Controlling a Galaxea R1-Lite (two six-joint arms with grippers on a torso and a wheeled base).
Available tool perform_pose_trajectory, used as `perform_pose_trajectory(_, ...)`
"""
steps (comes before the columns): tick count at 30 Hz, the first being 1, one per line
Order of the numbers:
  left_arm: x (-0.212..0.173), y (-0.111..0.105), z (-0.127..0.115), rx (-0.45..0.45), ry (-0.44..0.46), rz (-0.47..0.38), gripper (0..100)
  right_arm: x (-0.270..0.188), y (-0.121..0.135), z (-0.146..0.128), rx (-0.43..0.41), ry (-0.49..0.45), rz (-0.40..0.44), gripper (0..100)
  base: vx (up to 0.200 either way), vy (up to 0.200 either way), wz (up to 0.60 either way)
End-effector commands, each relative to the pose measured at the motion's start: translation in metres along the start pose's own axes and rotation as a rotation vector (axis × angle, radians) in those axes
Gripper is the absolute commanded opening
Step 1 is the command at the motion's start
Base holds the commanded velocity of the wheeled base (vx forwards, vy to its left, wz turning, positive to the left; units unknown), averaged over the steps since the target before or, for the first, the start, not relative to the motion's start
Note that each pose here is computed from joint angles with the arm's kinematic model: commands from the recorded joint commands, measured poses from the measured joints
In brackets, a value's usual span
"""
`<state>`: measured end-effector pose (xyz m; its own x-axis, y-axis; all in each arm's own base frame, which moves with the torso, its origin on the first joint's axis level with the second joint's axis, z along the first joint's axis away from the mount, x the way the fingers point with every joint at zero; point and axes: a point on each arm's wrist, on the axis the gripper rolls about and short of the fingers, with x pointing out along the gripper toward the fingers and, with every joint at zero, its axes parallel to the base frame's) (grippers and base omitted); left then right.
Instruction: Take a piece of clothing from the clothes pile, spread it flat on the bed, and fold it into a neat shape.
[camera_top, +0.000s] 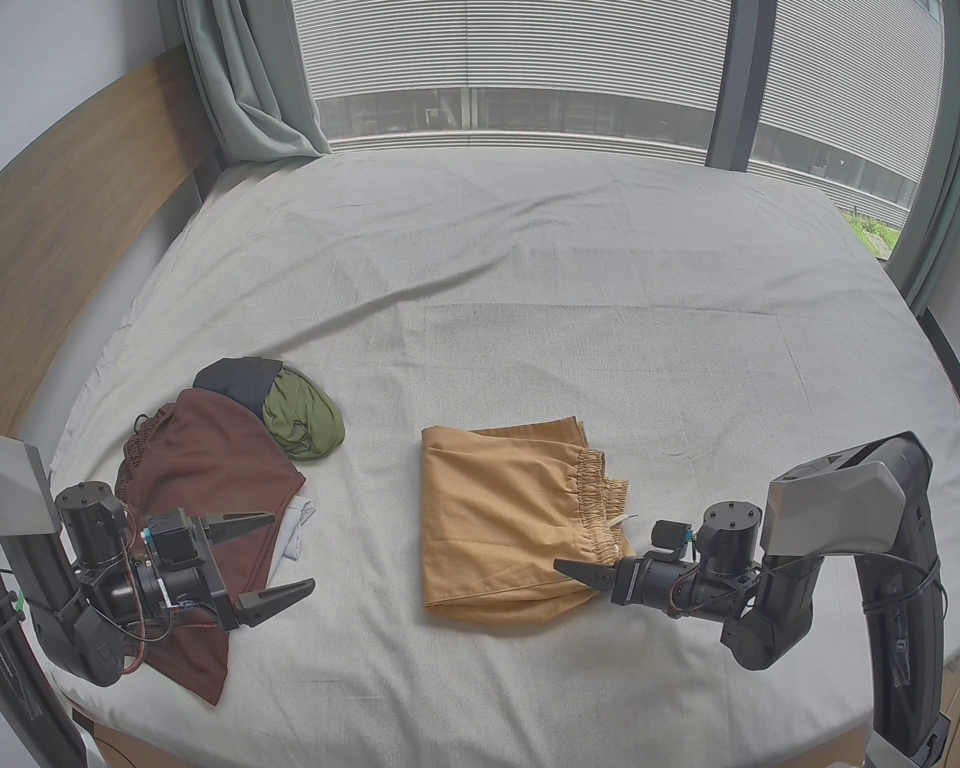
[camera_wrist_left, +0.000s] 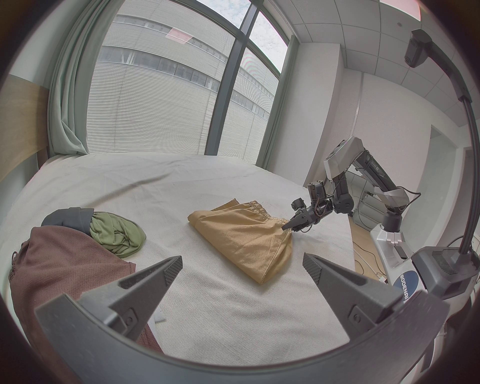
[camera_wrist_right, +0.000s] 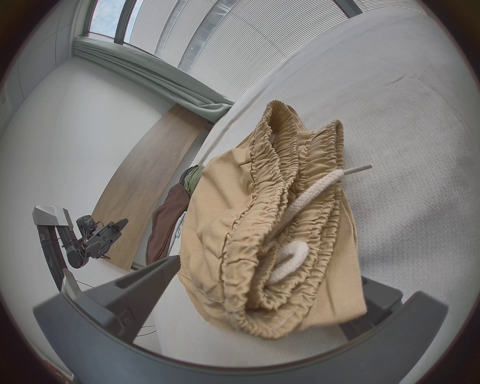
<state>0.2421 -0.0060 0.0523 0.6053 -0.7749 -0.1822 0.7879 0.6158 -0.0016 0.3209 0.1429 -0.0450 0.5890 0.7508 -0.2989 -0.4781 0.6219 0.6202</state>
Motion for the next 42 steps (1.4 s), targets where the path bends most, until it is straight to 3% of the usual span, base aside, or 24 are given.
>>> perform_pose_trajectory(1, 0.0, 0.0, 0.0, 0.0, 0.001, 0.0, 100, 0.001, 0.0, 0.0, -0.002, -0.001, 0.001, 100, 0.0, 0.0, 0.0)
perform_pose_trajectory(3, 0.0, 0.0, 0.0, -0.001, 0.001, 0.0, 100, 0.001, -0.001, -0.001, -0.001, 0.0, 0.001, 100, 0.0, 0.0, 0.0)
perform_pose_trajectory(4, 0.0, 0.0, -0.001, -0.003, 0.002, 0.0, 100, 0.001, -0.001, -0.001, -0.001, 0.0, -0.001, 0, 0.0, 0.0, 0.0)
perform_pose_trajectory(24, 0.0, 0.0, -0.001, -0.002, 0.003, -0.002, 100, -0.002, 0.004, 0.001, -0.006, -0.004, 0.006, 0, 0.0, 0.0, 0.0)
perform_pose_trajectory(42, 0.0, -0.003, 0.001, 0.004, -0.001, -0.008, 100, -0.023, 0.071, 0.03, -0.103, -0.067, 0.139, 0, 0.0, 0.0, 0.0)
